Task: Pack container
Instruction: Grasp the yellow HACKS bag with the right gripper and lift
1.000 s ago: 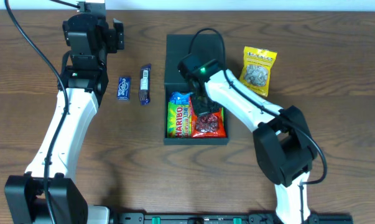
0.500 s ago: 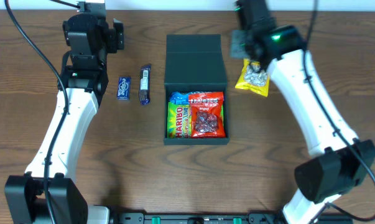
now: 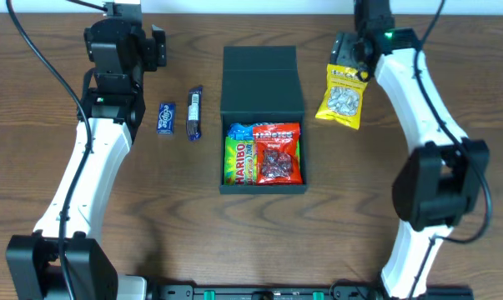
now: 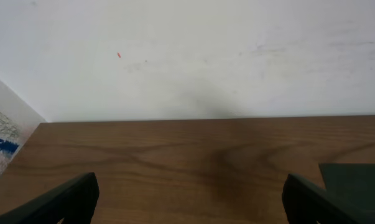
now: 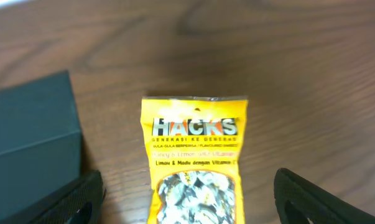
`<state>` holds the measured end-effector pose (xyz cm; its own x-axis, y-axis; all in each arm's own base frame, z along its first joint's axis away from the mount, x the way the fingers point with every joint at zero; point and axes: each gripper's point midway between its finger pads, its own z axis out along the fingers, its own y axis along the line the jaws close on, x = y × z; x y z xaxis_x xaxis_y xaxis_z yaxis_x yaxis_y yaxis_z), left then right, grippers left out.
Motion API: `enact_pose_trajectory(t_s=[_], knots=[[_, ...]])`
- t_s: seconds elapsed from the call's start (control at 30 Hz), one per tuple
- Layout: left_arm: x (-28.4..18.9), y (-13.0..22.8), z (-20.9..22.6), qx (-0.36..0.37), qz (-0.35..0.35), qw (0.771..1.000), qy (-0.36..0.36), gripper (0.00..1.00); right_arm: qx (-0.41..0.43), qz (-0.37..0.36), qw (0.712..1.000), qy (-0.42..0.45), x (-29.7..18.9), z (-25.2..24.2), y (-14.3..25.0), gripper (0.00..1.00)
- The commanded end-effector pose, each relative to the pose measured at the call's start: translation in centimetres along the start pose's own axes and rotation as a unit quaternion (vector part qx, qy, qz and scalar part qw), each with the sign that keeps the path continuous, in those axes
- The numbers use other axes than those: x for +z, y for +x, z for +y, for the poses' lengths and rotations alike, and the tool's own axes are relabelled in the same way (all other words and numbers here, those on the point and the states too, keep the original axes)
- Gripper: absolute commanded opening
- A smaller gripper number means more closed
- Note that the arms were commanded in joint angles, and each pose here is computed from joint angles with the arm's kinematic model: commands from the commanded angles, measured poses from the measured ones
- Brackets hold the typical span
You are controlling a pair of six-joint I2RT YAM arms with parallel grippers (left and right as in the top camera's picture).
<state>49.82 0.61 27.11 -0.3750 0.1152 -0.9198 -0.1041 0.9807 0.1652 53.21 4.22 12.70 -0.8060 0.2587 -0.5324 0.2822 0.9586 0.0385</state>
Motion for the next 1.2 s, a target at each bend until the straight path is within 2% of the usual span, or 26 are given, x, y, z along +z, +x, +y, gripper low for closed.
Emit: enact_pose_trajectory(t_s=[0.0,0.37,0.5,0.63,0.83,1.0,1.17], knots=[[-0.7,-1.9,0.6,0.000,-0.021,1.000,-0.006,0.95,0.004,0.026,1.000,-0.013,2.6,0.6,1.4,0.87],[-0.7,-1.9,0.6,0.000,-0.021,1.000,-0.006,0.95,0.003,0.098,0.995,-0.010,8.8,0.9,6.2,0.77],[-0.7,-1.9,0.6,0.000,-0.021,1.000,-0.006,0.95,0.001,0.115,0.993,-0.004,10.0,0.7,7.4,0.65],[-0.7,-1.9,0.6,0.000,-0.021,1.000,-0.006,0.95,0.001,0.126,0.992,-0.008,10.3,0.8,8.1,0.44],[-0.7,-1.9,0.6,0.000,-0.021,1.000,-0.006,0.95,0.000,0.134,0.991,-0.005,10.1,0.6,8.3,0.01],[-0.7,-1.9,0.6,0.000,-0.021,1.000,-0.006,0.95,-0.003,0.146,0.989,0.001,8.4,0.5,7.7,0.02],[-0.7,-1.9,0.7,0.012,-0.022,1.000,-0.009,0.95,-0.005,0.138,0.990,-0.003,5.0,1.2,5.0,0.01]])
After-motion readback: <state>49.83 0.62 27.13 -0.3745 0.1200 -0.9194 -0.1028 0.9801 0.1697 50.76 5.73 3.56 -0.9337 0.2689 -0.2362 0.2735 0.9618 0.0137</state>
